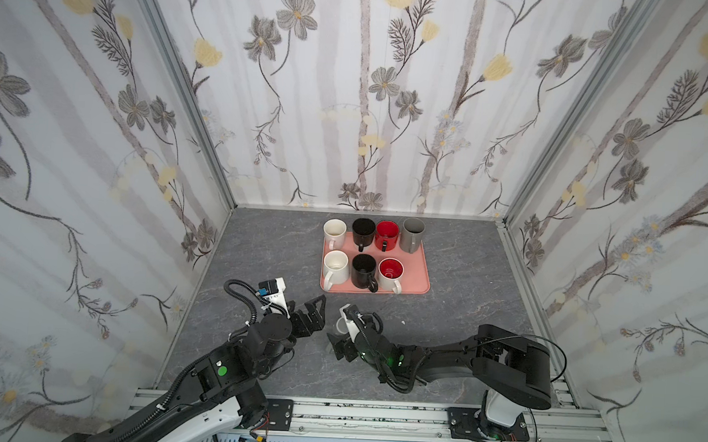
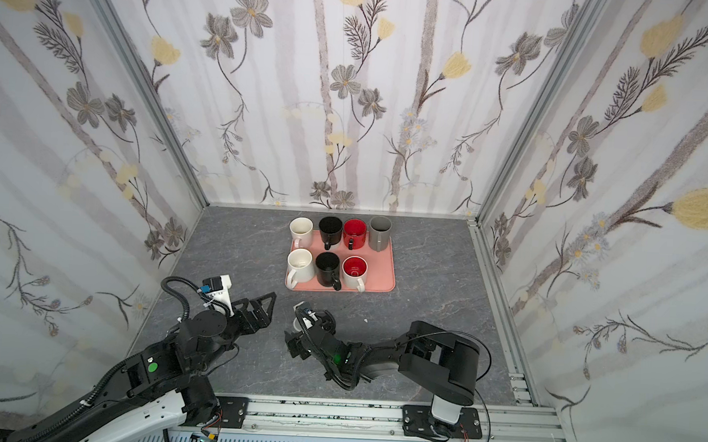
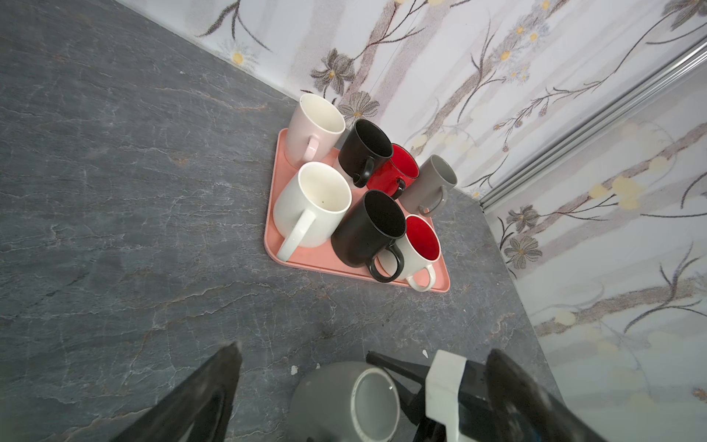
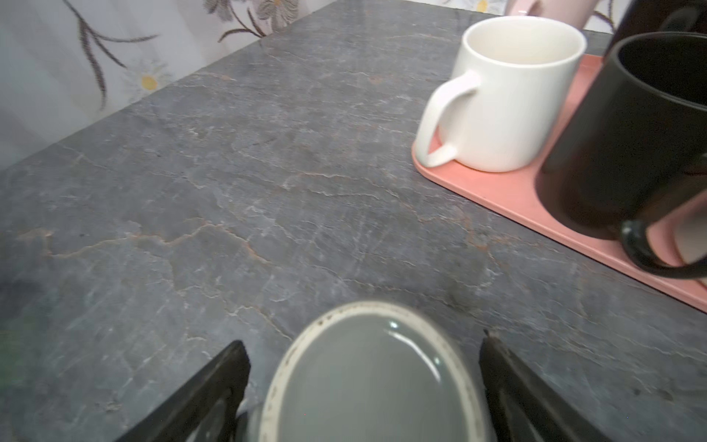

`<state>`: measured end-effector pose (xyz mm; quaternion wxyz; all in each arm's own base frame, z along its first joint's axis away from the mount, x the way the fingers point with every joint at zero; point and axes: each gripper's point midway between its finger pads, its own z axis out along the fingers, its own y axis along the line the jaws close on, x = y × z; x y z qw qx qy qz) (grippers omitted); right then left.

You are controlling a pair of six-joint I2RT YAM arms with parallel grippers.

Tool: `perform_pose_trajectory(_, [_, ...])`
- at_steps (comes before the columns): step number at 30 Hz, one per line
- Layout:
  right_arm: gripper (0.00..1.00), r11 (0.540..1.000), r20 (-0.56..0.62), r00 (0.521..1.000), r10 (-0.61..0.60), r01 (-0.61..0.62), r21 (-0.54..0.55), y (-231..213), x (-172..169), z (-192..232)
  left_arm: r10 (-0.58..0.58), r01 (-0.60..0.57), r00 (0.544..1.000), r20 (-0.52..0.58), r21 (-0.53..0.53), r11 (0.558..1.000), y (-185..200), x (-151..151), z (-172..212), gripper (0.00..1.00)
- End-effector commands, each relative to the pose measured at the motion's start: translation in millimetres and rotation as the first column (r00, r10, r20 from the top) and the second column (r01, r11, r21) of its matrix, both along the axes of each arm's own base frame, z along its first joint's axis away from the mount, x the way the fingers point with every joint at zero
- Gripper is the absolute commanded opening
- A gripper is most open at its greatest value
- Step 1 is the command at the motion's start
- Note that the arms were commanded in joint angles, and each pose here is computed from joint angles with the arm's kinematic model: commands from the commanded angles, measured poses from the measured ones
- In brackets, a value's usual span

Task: Turn the mug right side up
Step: 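Close the right gripper on the grey mug's handle and lift it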

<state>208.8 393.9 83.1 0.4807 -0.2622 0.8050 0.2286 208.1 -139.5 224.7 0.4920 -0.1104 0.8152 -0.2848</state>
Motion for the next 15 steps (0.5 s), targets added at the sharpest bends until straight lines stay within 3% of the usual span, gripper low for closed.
perform_pose_trajectory(1, [0.93,0.993,-0.005,0.994,-0.113,0.113,-0.032,-27,12,-7,-0.029,0.029,0.999,0.023,-0.01,1.0,-9,3,4,1.0])
perform_pose_trajectory(6, [0.94,0.988,-0.026,0.988,-0.155,0.155,-0.015,-52,21,-6,-0.075,0.075,0.997,0.016,0.034,0.997,-21,6,-6,1.0])
perform_pose_trajectory(11, [1.0,0.995,0.046,0.997,-0.054,0.05,0.08,-54,12,36,-0.167,0.166,0.986,0.005,0.079,0.983,-44,8,-20,1.0])
perform_pose_trajectory(15, [1.0,0.99,0.073,0.994,-0.076,0.066,0.129,-78,14,66,-0.238,0.244,0.969,-0.062,0.136,0.96,-65,9,-42,0.89])
